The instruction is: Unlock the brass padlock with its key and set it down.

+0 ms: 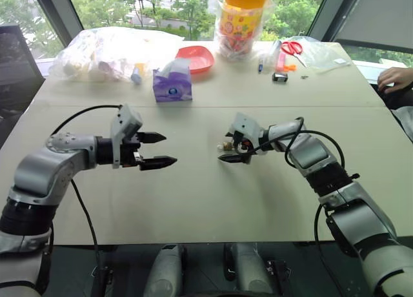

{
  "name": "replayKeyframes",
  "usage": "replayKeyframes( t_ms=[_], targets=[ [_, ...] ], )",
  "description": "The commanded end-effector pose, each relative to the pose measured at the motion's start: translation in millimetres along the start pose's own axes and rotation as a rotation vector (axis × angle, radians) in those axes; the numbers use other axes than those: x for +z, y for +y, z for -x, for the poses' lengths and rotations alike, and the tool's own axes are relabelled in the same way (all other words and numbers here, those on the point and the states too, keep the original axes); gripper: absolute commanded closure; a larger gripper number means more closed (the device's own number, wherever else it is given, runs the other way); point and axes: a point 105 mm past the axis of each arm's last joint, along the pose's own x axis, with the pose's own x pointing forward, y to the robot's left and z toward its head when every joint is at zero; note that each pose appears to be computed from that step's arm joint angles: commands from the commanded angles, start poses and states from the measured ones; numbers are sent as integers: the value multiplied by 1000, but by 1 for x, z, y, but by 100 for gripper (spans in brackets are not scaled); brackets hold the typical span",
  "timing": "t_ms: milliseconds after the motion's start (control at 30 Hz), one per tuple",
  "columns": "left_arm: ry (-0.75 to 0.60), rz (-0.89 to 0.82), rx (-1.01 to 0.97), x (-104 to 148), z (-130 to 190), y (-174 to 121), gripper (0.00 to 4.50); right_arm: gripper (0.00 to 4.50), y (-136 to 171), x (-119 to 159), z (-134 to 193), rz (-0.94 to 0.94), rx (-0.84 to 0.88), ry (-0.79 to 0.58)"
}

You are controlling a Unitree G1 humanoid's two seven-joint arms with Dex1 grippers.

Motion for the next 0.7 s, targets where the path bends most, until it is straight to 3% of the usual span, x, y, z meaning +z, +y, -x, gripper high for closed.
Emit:
replayKeyframes(
  t_ms=[33, 200, 300, 500, 600, 700],
  targets=[
    [-48, -31, 31, 12, 6, -3, 9, 0, -5, 7, 2, 5, 22, -8],
    [-50, -25, 43, 10, 7, -4, 9, 0, -7, 0, 1, -18, 40, 12],
    [-51, -24, 46, 10, 6, -4, 6, 80, -6, -2, -1, -19, 51, 20],
    [-57, -29, 36, 14, 3, -5, 6, 378, -4, -5, -3, -19, 54, 26],
    [-66, -26, 34, 15, 0, -2, 6, 382, -6, 2, -2, 18, 22, -9],
    [-154, 54, -2, 23, -11, 7, 6, 382, -11, 35, 7, 221, -90, -127]
  ],
)
